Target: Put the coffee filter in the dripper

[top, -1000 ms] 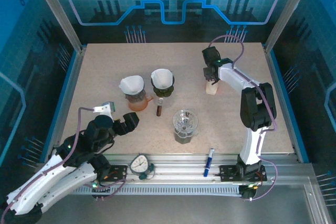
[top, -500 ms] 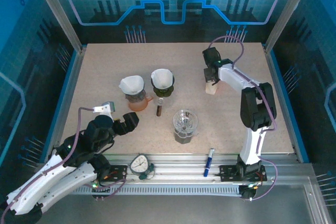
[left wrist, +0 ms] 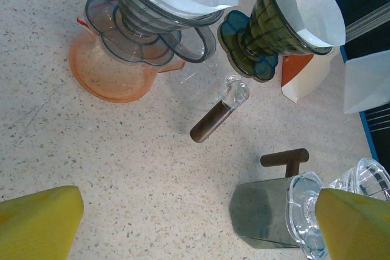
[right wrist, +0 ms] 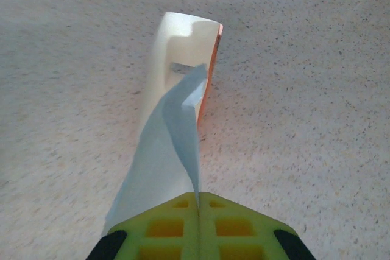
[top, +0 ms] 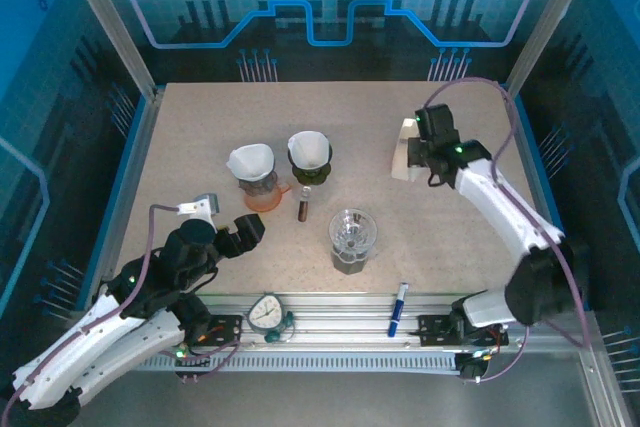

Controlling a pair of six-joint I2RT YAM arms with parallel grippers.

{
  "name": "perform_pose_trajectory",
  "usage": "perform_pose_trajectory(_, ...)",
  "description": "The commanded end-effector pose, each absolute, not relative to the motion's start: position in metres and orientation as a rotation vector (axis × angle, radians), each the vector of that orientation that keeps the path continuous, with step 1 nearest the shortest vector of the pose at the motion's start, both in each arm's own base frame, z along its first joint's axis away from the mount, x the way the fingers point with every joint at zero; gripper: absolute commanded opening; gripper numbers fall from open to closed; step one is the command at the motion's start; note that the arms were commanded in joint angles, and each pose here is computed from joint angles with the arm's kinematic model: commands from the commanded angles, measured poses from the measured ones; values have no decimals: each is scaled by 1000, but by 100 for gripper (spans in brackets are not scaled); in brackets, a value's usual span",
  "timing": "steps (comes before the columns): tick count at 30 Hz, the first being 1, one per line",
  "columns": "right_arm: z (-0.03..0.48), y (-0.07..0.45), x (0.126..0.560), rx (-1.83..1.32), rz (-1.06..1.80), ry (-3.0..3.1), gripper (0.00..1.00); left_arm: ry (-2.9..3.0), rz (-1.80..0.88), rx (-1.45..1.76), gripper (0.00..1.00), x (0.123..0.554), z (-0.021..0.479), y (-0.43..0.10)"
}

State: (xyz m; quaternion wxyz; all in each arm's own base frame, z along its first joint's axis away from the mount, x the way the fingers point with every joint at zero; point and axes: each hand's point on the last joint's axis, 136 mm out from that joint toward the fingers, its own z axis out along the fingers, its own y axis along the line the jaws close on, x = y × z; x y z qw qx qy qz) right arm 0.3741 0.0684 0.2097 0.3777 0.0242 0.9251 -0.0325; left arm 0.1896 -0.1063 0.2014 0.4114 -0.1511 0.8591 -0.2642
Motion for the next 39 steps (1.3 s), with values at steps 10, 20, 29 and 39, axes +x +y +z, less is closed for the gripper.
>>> perform_pose_trajectory(10,268,141,249,-227,430,2420,0,2149,-662,-390,99,192,202,-105)
perform_pose_trajectory(20,282,165,177,-423,599,2586,0,2146,-674,-386,99,192,200,-107)
perform_pose_trajectory(29,280,173,154,-498,590,2747,0,2138,-714,-375,99,191,202,-111)
perform_pose_trajectory(39,281,188,175,-502,511,2834,0,2131,-779,-351,99,189,208,-119)
